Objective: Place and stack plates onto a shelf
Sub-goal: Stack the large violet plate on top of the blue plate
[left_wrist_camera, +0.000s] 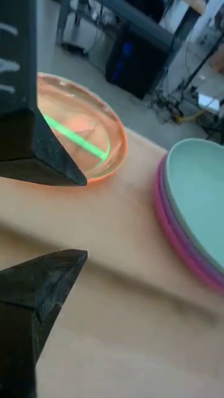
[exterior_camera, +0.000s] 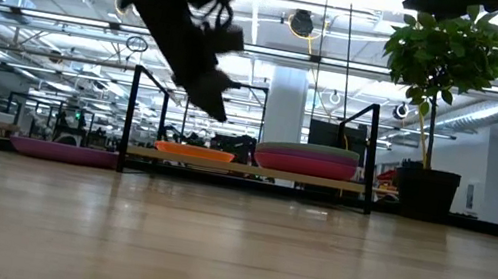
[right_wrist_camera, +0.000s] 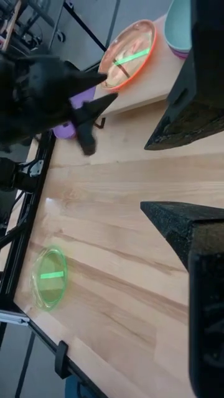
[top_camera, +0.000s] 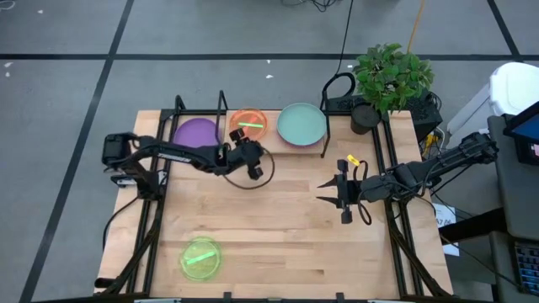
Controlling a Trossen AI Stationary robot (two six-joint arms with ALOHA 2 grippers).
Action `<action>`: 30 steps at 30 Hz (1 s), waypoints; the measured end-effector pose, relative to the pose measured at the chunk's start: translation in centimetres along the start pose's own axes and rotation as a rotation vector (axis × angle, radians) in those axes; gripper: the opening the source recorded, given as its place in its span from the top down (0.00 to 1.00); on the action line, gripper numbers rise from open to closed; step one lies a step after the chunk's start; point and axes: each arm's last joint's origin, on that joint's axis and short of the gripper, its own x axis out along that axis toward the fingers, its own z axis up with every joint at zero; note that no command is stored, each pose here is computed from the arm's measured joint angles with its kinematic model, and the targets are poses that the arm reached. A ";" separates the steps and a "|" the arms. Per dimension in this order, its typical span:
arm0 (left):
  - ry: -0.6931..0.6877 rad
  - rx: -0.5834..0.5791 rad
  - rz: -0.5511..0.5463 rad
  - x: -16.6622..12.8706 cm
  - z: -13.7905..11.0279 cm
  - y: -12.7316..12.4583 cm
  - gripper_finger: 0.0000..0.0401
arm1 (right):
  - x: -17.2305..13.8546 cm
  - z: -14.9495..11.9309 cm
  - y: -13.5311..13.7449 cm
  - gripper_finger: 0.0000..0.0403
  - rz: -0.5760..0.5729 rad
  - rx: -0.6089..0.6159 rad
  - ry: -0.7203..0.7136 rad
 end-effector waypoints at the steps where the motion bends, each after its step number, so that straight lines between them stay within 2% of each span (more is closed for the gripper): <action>1: -0.003 -0.008 -0.014 -0.8 0.1 -0.2 0.54 | 0.0 0.0 0.0 0.69 0.001 -0.006 0.000; 4: -0.018 -0.032 -0.074 -3.9 0.5 -0.9 0.54 | 0.0 0.0 0.0 0.69 0.000 -0.011 0.001; 8: -0.018 0.018 -0.174 -7.9 0.2 -1.8 0.54 | 0.0 0.0 0.0 0.69 -0.001 -0.017 -0.002; 14: 0.108 0.103 -0.278 -12.0 -1.9 -2.7 0.54 | 0.0 0.1 0.0 0.69 0.000 -0.004 -0.008; 19: 0.281 0.113 -0.232 -13.4 -4.2 -3.0 0.54 | 0.0 0.1 0.0 0.69 0.000 0.000 -0.008; 22: 0.334 0.106 -0.214 -13.6 -5.4 -3.3 0.55 | 0.0 0.1 0.0 0.69 0.000 0.000 -0.007; 26: 0.407 0.138 -0.170 -13.2 -8.0 -3.2 0.61 | 0.0 0.0 0.0 0.69 0.000 -0.005 -0.004; 30: 0.465 0.162 -0.074 -11.9 -10.8 -2.8 0.69 | 0.0 0.0 0.0 0.69 0.000 -0.014 -0.003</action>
